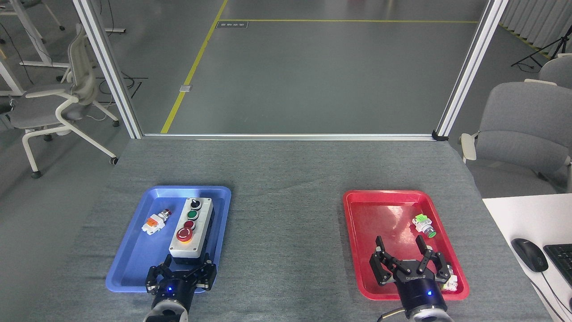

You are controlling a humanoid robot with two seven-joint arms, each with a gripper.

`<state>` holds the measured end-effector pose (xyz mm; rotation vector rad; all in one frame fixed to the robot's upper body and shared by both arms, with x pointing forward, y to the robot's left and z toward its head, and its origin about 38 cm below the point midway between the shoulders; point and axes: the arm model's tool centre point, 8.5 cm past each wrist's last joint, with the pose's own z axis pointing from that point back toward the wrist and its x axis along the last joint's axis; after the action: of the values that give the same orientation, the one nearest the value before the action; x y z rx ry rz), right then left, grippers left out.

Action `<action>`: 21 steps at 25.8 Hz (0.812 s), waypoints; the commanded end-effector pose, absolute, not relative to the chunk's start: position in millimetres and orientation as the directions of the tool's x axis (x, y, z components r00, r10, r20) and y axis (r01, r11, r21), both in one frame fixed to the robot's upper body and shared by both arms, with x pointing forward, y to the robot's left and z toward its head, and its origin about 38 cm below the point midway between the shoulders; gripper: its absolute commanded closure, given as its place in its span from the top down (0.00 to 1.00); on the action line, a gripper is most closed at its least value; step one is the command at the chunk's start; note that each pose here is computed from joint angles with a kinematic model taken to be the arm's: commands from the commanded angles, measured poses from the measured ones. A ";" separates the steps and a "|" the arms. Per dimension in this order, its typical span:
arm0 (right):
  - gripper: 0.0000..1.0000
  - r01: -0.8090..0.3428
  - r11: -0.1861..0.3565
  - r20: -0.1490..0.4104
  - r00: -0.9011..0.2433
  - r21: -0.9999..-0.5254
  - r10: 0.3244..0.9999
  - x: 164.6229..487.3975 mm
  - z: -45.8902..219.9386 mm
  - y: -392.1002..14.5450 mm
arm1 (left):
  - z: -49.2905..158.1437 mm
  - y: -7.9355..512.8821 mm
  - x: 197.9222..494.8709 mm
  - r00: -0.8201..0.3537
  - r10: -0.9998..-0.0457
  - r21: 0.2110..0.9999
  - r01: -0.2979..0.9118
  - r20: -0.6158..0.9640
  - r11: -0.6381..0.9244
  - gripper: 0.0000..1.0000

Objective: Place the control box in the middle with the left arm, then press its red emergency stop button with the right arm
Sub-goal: 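Close the left gripper on the near end of the control box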

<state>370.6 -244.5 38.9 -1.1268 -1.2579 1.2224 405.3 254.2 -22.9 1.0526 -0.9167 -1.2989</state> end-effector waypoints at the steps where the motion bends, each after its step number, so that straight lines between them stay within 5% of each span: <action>1: 0.99 -0.026 0.055 0.057 -0.055 -0.998 0.997 370.6 38.0 -242.5 | -20.9 264.5 407.6 0.101 -0.995 0.952 0.306 -0.016 0.016 0.99; 9: 0.99 -0.027 0.051 0.052 -0.054 -0.998 0.997 370.6 37.8 -241.6 | -4.0 272.5 424.4 0.111 -0.994 0.961 0.273 0.009 0.039 0.99; 21: 0.99 -0.027 0.049 0.051 -0.054 -0.998 0.997 370.6 37.5 -238.4 | -14.5 267.1 431.2 0.113 -0.993 0.948 0.312 0.025 0.060 0.99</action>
<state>370.6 -237.3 37.2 -1.1211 -1.2545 1.2249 427.1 269.3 -10.5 1.0109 -0.9256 -1.2376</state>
